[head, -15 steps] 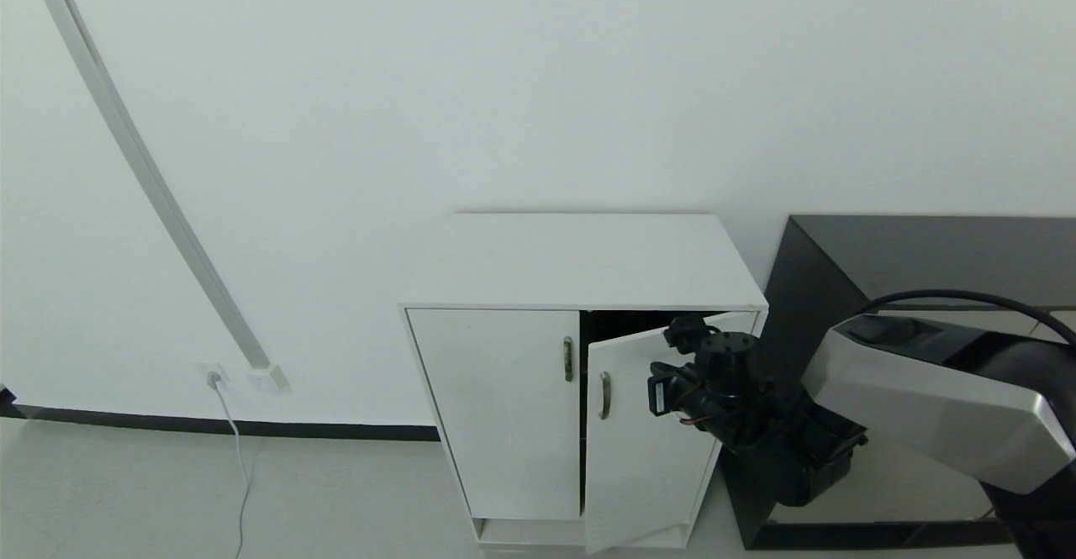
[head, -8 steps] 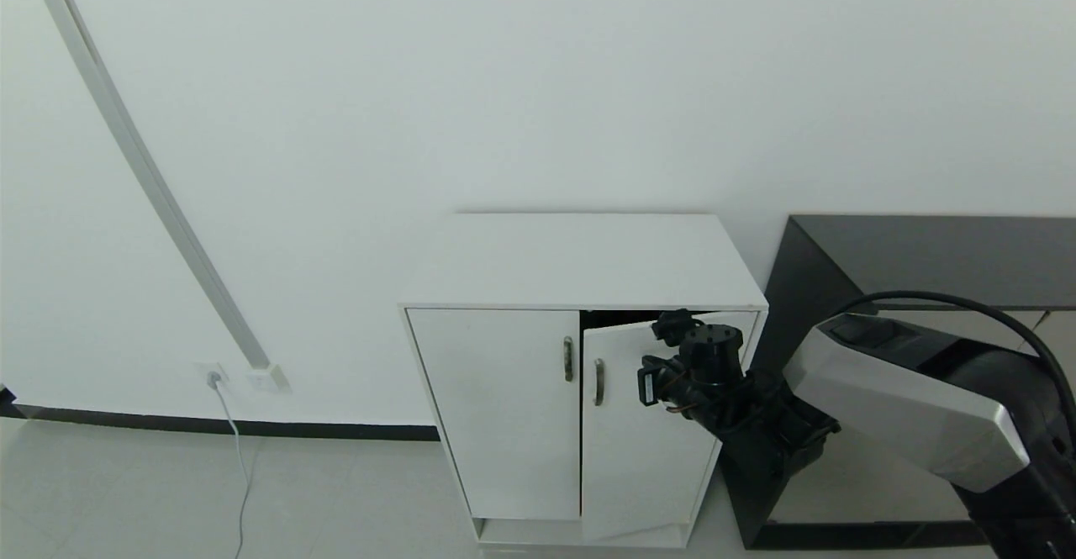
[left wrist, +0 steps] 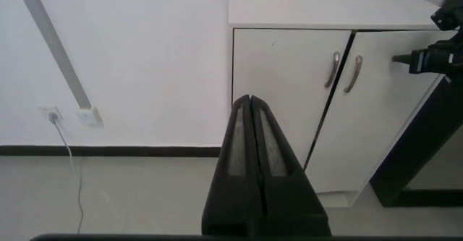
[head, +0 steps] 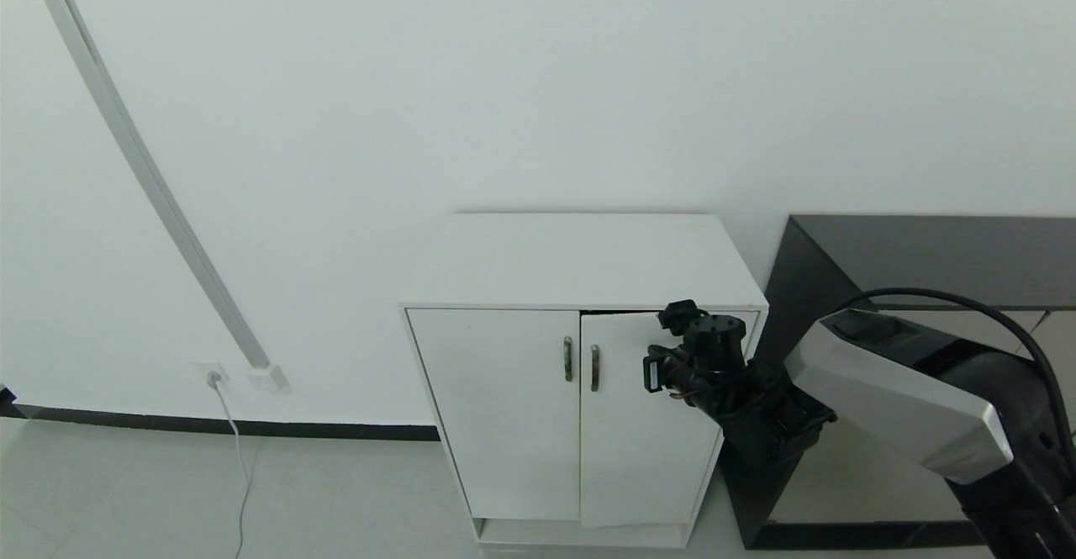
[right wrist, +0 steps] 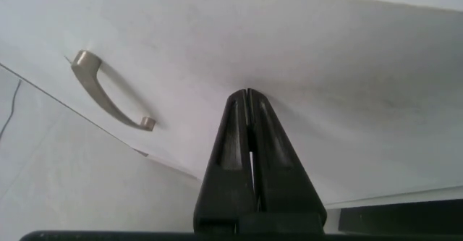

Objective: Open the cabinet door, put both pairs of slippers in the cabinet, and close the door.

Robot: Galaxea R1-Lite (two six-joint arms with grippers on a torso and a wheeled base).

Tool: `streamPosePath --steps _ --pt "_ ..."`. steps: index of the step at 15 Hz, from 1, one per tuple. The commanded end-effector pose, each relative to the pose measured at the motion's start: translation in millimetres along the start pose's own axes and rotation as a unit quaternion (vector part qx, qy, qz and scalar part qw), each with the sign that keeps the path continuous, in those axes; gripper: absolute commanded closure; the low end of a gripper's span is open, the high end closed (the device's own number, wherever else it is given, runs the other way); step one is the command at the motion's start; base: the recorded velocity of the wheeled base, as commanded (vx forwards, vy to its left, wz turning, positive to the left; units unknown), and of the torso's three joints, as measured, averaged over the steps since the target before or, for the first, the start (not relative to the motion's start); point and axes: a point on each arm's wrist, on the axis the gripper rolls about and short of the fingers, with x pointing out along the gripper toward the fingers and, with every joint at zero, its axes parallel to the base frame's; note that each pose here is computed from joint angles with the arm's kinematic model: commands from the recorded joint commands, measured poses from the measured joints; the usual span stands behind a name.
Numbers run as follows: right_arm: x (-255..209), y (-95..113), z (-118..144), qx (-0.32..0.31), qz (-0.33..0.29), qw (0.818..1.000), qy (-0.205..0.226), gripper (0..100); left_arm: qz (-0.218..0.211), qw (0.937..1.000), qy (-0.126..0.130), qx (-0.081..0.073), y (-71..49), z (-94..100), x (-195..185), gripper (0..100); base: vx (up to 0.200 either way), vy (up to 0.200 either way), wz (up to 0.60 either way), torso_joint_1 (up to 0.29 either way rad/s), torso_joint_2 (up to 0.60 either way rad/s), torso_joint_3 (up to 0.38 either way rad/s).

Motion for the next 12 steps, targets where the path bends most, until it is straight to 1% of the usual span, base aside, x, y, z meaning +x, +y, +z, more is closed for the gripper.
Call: streamPosePath --steps 1,4,8,12 --pt "2.8 -1.9 -3.6 0.000 -0.002 1.000 0.001 100 0.001 1.0000 0.000 0.000 0.0 0.1 0.1 100 0.000 0.000 0.00 0.000 0.00 0.000" --pt "5.3 -1.1 2.5 0.002 -0.001 1.000 -0.009 100 0.001 1.0000 0.000 0.000 0.0 0.1 0.1 100 0.000 0.000 0.00 0.000 0.00 0.000" --pt "6.4 -0.4 8.7 0.002 -0.001 1.000 -0.013 100 0.001 1.0000 0.001 0.000 0.0 -0.1 0.1 100 0.000 0.000 0.00 0.000 0.00 0.000" --pt "7.5 -2.5 8.6 0.003 -0.003 1.000 -0.014 100 0.001 1.0000 0.000 0.000 0.0 0.1 0.1 100 0.000 0.000 0.00 0.000 0.00 0.000"
